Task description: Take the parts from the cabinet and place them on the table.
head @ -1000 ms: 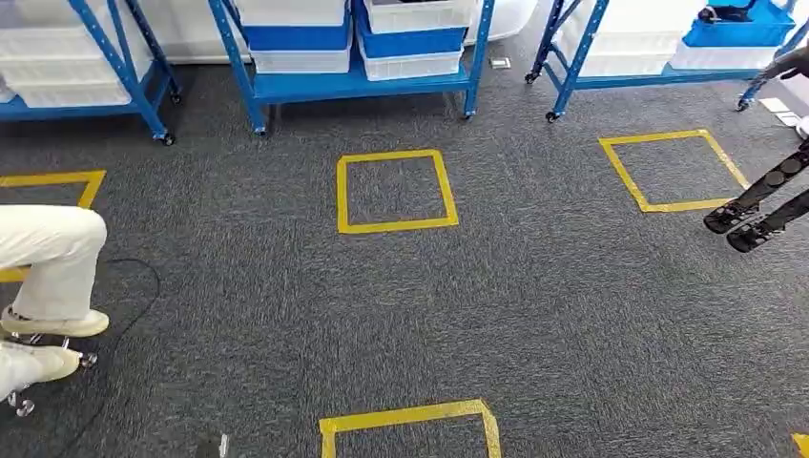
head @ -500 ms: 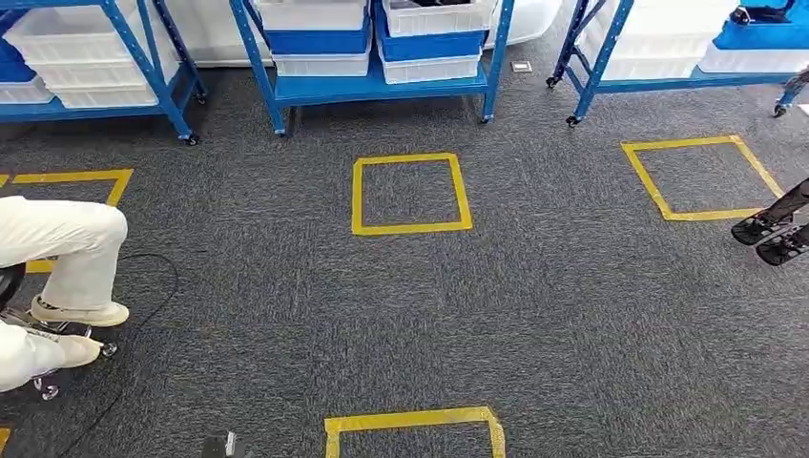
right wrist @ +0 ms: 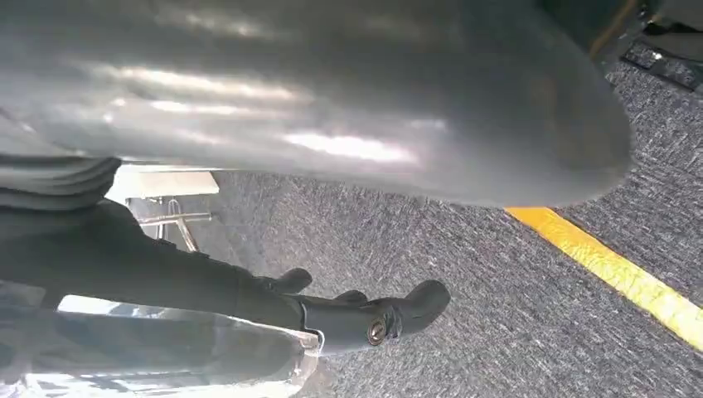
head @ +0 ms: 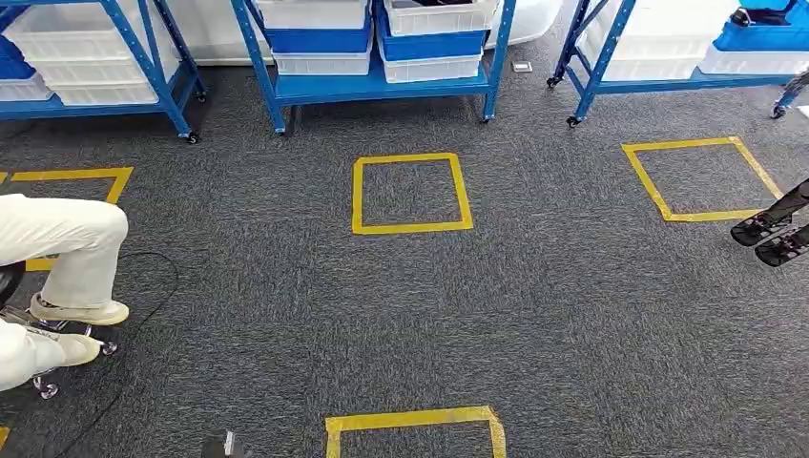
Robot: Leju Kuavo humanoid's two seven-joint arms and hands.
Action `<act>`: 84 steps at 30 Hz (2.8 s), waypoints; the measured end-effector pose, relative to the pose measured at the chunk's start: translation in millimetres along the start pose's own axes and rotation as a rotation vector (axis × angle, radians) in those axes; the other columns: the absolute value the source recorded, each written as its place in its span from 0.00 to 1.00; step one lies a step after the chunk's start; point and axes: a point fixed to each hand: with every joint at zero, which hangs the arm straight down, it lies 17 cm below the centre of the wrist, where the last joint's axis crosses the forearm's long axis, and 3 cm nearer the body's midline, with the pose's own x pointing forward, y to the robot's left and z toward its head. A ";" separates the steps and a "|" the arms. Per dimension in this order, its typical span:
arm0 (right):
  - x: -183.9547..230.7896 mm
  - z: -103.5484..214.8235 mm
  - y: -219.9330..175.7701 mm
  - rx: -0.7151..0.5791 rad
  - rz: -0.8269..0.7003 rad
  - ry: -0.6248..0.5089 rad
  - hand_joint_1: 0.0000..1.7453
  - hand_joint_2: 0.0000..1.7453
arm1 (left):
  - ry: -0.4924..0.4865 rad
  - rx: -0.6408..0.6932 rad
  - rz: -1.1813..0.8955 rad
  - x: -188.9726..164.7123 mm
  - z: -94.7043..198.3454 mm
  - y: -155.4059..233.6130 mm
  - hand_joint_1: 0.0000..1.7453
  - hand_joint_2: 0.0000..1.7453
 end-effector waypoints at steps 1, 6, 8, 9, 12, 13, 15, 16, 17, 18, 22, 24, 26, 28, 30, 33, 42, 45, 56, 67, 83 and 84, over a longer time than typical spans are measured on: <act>0.0 0.0 0.0 0.000 0.000 0.000 0.00 0.00 | 0.000 0.000 0.000 0.0 0.0 -0.1 0.00 0.00; 0.2 0.1 0.2 0.000 0.000 0.000 0.00 0.00 | 0.000 0.000 0.000 0.0 0.0 0.0 0.00 0.00; 0.1 0.1 0.2 0.000 0.000 0.000 0.00 0.00 | 0.000 0.000 0.000 0.0 0.0 0.0 0.00 0.00; 0.2 0.1 0.2 0.000 0.000 0.000 0.00 0.00 | 0.000 0.000 0.000 0.0 0.0 0.0 0.00 0.00; 0.1 0.1 0.2 0.000 0.000 0.000 0.00 0.00 | 0.000 0.000 0.000 0.0 0.0 0.0 0.00 0.00; 0.2 0.1 0.2 0.000 0.000 0.000 0.00 0.00 | 0.000 0.000 0.000 0.0 0.0 0.0 0.00 0.00; 0.1 0.1 0.2 0.000 0.000 0.000 0.00 0.00 | 0.000 0.000 0.000 0.0 0.0 0.0 0.00 0.00; 0.2 0.1 0.2 0.000 0.000 0.000 0.00 0.00 | 0.000 0.000 0.000 0.0 0.0 0.0 0.00 0.00; 0.1 0.1 0.2 0.000 0.000 0.000 0.00 0.00 | 0.000 0.000 0.000 0.0 0.0 0.0 0.00 0.00; 0.2 0.1 0.2 0.000 0.000 0.000 0.00 0.00 | 0.000 0.000 0.000 0.0 0.0 0.0 0.00 0.00; 0.1 0.1 0.2 0.000 0.000 0.000 0.00 0.00 | 0.000 0.000 0.000 0.0 0.0 0.0 0.00 0.00; 0.2 0.1 0.1 0.000 0.001 -0.001 0.00 0.00 | 0.000 0.000 0.000 0.0 0.0 0.0 0.00 0.00; 1.9 1.0 2.7 0.010 0.016 -0.006 0.00 0.00 | -0.001 -0.002 0.008 0.5 -0.2 0.8 0.00 0.00; 0.8 0.8 4.2 0.017 0.031 -0.011 0.00 0.00 | 0.001 -0.005 0.018 -1.0 0.6 1.0 0.00 0.00; 1.6 0.3 2.0 0.014 0.031 -0.012 0.00 0.00 | 0.003 -0.006 0.023 -3.1 1.7 0.9 0.00 0.00; 0.8 -0.7 -0.5 0.011 0.031 -0.011 0.00 0.00 | 0.009 -0.008 0.028 -6.9 3.3 0.6 0.00 0.00; -5.9 0.4 8.9 0.031 0.037 -0.003 0.00 0.00 | 0.016 -0.001 0.026 -12.3 4.9 6.2 0.00 0.00; -6.1 0.4 9.1 0.030 0.038 -0.002 0.00 0.00 | 0.006 -0.007 0.028 -5.7 2.8 1.5 0.00 0.00; 9.6 4.0 11.9 0.024 0.149 -0.068 0.00 0.00 | -0.011 0.121 0.157 -19.3 8.3 53.3 0.00 0.00; 19.4 -1.4 -7.5 -0.035 0.389 -0.172 0.00 0.00 | 0.003 0.278 0.360 -56.4 32.0 74.5 0.00 0.00; -6.6 -4.6 -0.5 0.018 0.176 -0.063 0.00 0.00 | 0.006 0.098 0.157 -30.5 15.2 35.1 0.00 0.00; -6.7 -4.3 0.3 0.020 0.162 -0.058 0.00 0.00 | 0.007 0.086 0.143 -27.1 13.2 31.1 0.00 0.00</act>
